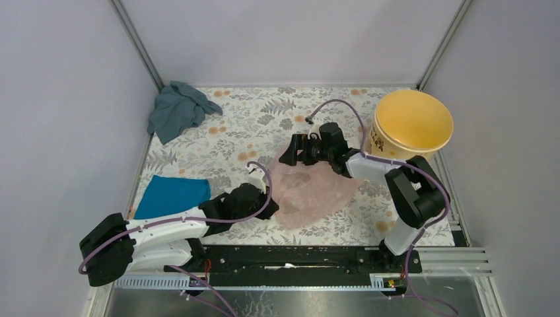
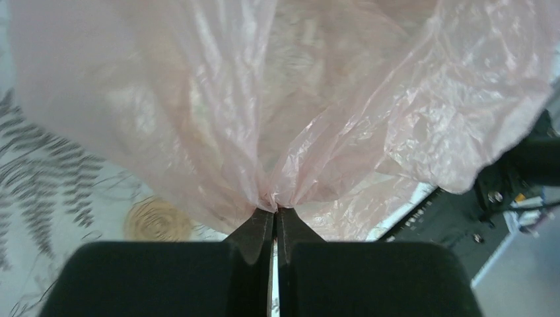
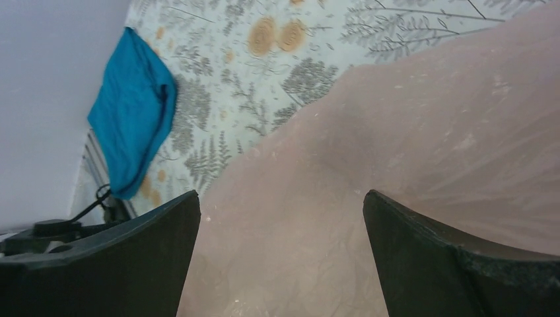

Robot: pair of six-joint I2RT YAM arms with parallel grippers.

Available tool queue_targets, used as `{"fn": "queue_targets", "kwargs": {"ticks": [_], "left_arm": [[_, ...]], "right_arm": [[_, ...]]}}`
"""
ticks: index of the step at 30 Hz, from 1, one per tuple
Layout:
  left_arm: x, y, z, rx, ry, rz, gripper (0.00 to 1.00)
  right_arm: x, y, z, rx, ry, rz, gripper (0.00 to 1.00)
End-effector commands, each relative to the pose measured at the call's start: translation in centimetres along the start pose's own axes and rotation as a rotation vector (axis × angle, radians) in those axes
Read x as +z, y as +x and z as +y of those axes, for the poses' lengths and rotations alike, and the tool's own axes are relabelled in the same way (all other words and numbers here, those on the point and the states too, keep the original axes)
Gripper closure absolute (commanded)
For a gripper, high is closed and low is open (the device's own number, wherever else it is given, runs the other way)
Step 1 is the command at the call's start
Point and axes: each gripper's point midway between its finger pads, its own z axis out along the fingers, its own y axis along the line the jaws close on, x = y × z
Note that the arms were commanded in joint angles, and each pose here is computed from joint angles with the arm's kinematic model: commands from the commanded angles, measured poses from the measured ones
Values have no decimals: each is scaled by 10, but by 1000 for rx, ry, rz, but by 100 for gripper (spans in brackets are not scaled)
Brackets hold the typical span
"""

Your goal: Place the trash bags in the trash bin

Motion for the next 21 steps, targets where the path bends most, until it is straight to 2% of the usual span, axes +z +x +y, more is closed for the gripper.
{"fn": "queue_targets", "kwargs": {"ticks": [1, 5, 8, 11, 14, 18, 21], "left_arm": [[-6, -4, 32, -125, -194, -35, 100], [-9, -7, 48, -158, -289, -51, 100], [-8, -15, 51, -169, -309, -64, 100], [-4, -17, 53, -164, -320, -63, 100], [-1, -14, 57, -165, -339, -50, 100], [2, -8, 61, -178, -352, -32, 100], [3, -5, 63, -185, -359, -25, 100]], "right_arm": [[19, -20, -1, -104, -47, -96, 1], [16, -45, -13, -76, 145, -32, 3], [-19, -64, -2, -129, 255, 6, 1], [-64, -75, 21, -154, 281, -29, 0], [-104, -56, 36, -127, 262, -50, 0], [-117, -4, 31, -61, 199, -1, 0], [-116, 16, 17, -31, 215, 3, 0]]}}
